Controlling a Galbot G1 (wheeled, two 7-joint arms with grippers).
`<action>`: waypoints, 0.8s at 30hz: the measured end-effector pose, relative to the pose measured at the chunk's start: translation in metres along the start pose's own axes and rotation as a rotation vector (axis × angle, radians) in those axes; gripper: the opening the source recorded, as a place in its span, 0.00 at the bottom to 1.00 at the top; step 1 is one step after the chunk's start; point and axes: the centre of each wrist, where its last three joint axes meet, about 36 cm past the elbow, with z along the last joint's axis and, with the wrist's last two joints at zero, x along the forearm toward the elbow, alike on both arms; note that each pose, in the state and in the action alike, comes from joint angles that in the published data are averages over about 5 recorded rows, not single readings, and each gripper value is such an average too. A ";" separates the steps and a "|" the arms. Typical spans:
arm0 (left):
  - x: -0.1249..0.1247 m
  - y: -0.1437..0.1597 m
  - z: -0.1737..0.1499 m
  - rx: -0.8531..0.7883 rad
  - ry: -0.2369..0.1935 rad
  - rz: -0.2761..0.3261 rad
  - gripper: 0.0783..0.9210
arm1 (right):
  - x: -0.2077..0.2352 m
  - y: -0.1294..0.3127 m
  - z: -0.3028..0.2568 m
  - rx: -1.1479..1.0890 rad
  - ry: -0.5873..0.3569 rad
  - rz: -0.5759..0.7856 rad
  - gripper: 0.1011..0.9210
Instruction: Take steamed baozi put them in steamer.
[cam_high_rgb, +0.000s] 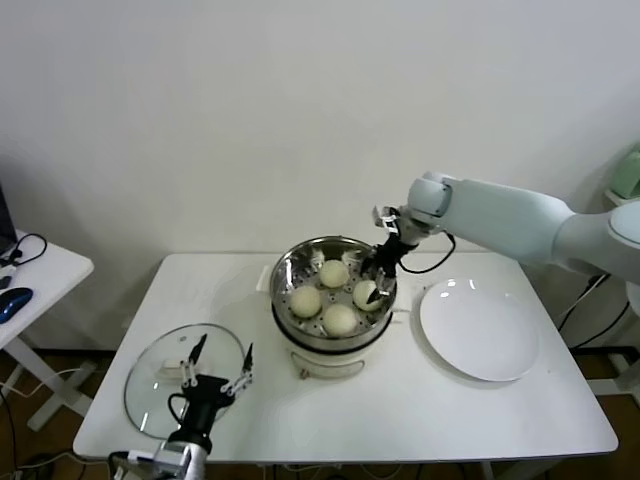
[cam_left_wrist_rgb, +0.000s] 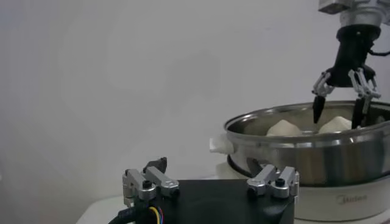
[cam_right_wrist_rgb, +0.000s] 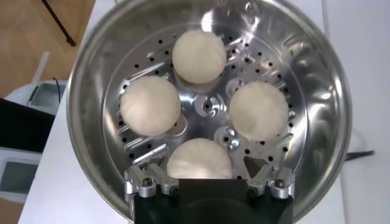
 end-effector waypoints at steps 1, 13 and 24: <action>0.000 0.000 0.000 0.000 0.000 0.000 0.88 | 0.002 0.000 -0.001 0.004 -0.004 0.001 0.88; -0.005 0.002 -0.001 -0.006 -0.006 -0.009 0.88 | 0.038 0.004 -0.004 0.049 -0.082 0.101 0.88; -0.011 0.009 0.002 -0.001 -0.009 -0.036 0.88 | 0.060 0.026 0.015 0.085 -0.188 0.387 0.88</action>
